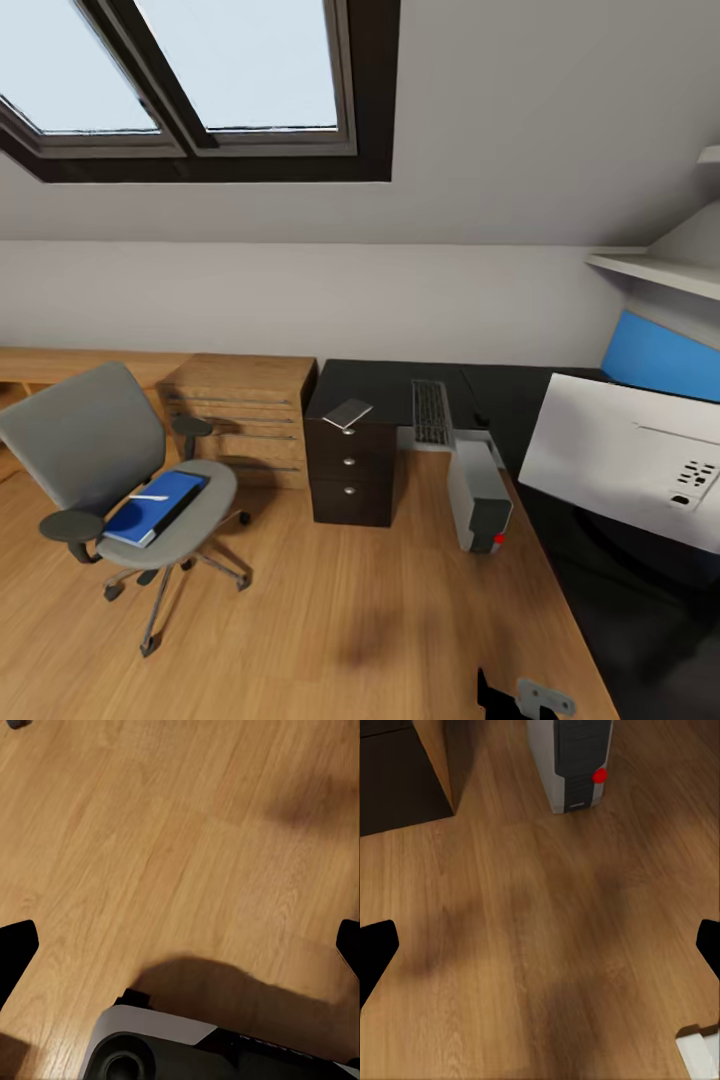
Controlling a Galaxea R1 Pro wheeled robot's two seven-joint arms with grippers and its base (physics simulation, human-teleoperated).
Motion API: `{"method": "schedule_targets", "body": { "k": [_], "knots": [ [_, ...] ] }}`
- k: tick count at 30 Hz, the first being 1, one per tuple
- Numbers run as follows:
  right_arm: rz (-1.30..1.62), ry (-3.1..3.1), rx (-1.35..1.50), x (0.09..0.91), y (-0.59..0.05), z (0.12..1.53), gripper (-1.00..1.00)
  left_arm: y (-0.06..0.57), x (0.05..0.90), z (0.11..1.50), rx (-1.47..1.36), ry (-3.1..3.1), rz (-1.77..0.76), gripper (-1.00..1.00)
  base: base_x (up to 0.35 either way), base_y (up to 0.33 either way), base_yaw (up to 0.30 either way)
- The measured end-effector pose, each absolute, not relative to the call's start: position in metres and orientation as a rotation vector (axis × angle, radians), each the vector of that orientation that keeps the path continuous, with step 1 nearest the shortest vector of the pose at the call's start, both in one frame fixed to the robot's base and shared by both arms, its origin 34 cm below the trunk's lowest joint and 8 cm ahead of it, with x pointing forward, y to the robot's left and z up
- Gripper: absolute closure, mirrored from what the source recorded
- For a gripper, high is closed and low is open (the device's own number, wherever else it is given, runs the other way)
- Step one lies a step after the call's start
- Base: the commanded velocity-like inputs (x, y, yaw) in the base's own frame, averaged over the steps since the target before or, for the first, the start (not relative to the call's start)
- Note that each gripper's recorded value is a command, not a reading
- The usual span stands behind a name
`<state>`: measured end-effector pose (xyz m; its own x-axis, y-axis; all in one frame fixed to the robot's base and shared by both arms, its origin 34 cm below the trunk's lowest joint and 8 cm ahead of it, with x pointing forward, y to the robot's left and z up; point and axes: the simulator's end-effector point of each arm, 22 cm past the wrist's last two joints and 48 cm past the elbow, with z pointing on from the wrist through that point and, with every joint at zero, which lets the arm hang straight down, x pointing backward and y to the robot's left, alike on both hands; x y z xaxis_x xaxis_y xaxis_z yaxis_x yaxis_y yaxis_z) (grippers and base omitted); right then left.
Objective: In the bedroom, organize the workspace by keeping the computer under the desk, ensuring the monitor is on the desk, placing the keyboard on the desk next to the monitor, placing the mouse on the desk next to the keyboard, moving the folder from the swivel chair onto the desk next to the mouse, stacking the notebook on top of the folder with the pen on top of the notebook, and positioning the swivel chair next to the desk.
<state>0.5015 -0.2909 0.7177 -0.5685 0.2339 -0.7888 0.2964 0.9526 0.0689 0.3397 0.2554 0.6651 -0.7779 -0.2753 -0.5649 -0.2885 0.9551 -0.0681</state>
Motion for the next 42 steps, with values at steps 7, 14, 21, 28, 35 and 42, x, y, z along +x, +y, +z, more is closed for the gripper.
{"method": "schedule_targets", "body": {
  "k": [7,14,21,28,35,42],
  "knots": [
    [-0.088,2.198,0.371,0.501,-0.291,0.718,-1.0,0.255,0.339,0.665,-0.397,2.506,0.029,-1.0,0.333,0.038,0.0],
    [-0.087,2.199,0.37,0.501,-0.29,0.718,-1.0,0.257,0.339,0.665,-0.398,2.506,0.032,-1.0,0.303,0.192,0.0],
    [-0.079,2.2,0.318,0.504,-0.286,0.719,-1.0,0.257,0.339,0.665,-0.402,2.505,0.033,-1.0,0.288,0.159,0.0],
    [-0.125,2.238,0.093,0.529,-0.281,0.725,-1.0,0.257,0.34,0.665,-0.4,2.505,0.033,-1.0,0.076,0.016,0.0],
    [-0.343,2.272,0.128,0.642,-0.356,0.824,-1.0,0.257,0.34,0.665,-0.397,2.505,0.032,-1.0,0.091,0.001,0.0],
    [-0.279,2.199,0.12,0.765,-0.356,0.976,-1.0,0.255,0.34,0.665,-0.394,2.505,0.03,-1.0,0.308,-0.005,0.0]
  ]
}}
